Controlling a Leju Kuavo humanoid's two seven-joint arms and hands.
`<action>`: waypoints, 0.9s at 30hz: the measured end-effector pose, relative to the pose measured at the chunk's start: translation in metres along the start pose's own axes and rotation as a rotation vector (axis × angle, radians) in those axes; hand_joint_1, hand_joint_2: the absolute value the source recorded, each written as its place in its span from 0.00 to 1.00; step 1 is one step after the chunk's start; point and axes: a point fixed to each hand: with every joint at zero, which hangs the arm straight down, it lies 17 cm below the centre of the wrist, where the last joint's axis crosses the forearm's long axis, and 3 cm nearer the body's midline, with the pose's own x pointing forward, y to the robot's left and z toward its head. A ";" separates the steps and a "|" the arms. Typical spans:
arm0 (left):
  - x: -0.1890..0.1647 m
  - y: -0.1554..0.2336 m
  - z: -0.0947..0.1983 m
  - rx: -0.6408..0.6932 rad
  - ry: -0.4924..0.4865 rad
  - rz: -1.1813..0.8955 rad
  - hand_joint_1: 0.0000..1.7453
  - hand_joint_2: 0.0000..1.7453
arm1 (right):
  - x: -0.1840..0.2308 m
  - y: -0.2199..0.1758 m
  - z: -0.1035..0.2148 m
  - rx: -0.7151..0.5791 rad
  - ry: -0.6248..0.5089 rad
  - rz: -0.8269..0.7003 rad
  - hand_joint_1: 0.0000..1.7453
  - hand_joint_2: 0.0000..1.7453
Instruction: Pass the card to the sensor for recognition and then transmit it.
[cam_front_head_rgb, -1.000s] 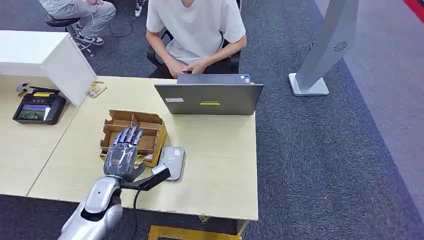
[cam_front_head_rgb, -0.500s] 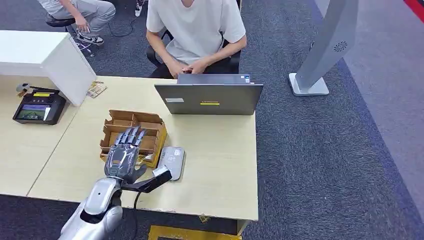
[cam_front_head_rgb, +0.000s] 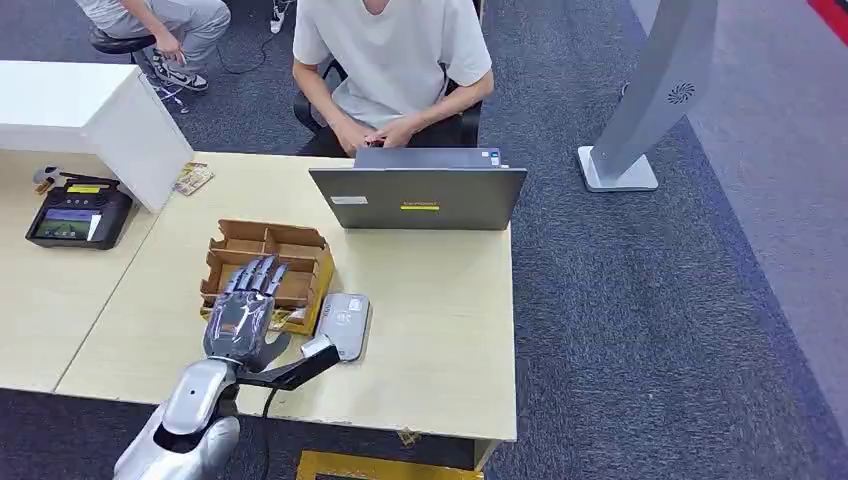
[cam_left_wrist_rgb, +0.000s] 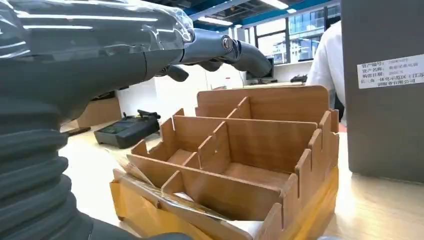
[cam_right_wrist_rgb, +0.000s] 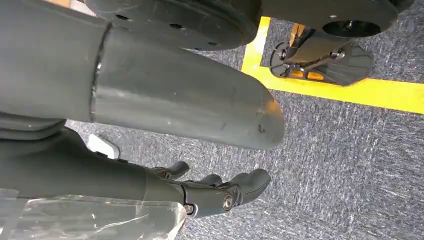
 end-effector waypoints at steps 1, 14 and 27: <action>-0.001 0.000 0.000 0.000 0.002 -0.001 0.00 1.00 | 0.000 0.000 0.000 0.000 0.000 0.000 0.00 0.00; -0.007 -0.001 0.003 -0.004 0.006 -0.012 0.00 1.00 | 0.000 0.000 0.000 0.000 0.000 0.002 0.00 0.00; -0.015 -0.002 0.004 -0.013 0.021 -0.005 0.00 1.00 | -0.001 0.000 0.000 -0.001 0.000 0.008 0.00 0.00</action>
